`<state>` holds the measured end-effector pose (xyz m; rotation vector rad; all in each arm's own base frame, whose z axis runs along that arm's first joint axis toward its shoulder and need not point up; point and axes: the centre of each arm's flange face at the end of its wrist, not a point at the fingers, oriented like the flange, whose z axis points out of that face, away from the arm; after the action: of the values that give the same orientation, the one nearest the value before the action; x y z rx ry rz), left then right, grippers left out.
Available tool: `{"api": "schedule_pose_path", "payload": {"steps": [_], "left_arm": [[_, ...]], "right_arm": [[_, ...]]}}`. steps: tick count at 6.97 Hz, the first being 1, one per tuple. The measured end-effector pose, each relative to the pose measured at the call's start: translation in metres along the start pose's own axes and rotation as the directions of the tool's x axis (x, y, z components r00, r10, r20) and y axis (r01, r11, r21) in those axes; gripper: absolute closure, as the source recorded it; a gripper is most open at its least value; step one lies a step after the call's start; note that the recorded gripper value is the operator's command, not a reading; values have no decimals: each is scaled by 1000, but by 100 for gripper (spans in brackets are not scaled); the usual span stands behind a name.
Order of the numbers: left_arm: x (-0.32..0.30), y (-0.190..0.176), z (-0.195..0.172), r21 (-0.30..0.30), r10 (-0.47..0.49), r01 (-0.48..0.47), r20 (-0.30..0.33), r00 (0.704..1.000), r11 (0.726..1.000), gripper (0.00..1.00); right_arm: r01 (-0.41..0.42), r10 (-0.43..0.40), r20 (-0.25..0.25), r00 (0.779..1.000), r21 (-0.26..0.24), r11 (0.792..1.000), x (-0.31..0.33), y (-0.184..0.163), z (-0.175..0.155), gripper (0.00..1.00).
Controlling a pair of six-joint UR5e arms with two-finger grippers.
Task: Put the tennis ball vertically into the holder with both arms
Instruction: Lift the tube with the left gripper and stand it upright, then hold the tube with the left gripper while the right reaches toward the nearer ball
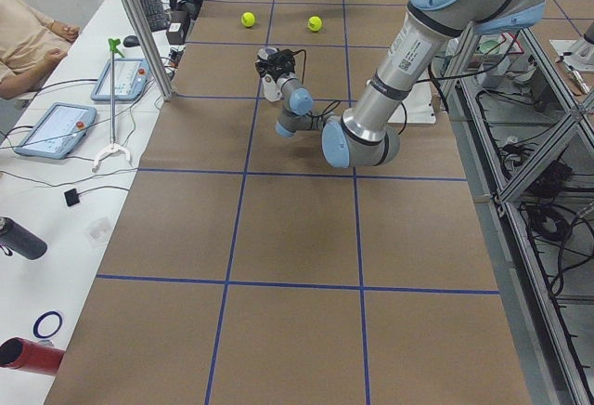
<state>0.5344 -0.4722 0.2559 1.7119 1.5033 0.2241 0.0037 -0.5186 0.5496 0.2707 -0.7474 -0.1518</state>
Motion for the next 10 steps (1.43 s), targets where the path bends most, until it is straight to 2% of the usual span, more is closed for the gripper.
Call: {"api": "schedule_pose_path", "payload": {"steps": [3, 6, 10], "left_arm": [[12, 6, 14, -5, -11, 11, -13, 1000, 1000, 13], [14, 7, 14, -9, -14, 14, -16, 1000, 1000, 13], [14, 7, 15, -8, -14, 14, -16, 1000, 1000, 13]], "right_arm": [[-77, 77, 46, 996, 6, 997, -12, -11, -5, 0], [-213, 213, 102, 972, -10, 977, -67, -16, -5, 0], [-254, 253, 136, 958, -10, 967, -129, 16, 30, 1]]}}
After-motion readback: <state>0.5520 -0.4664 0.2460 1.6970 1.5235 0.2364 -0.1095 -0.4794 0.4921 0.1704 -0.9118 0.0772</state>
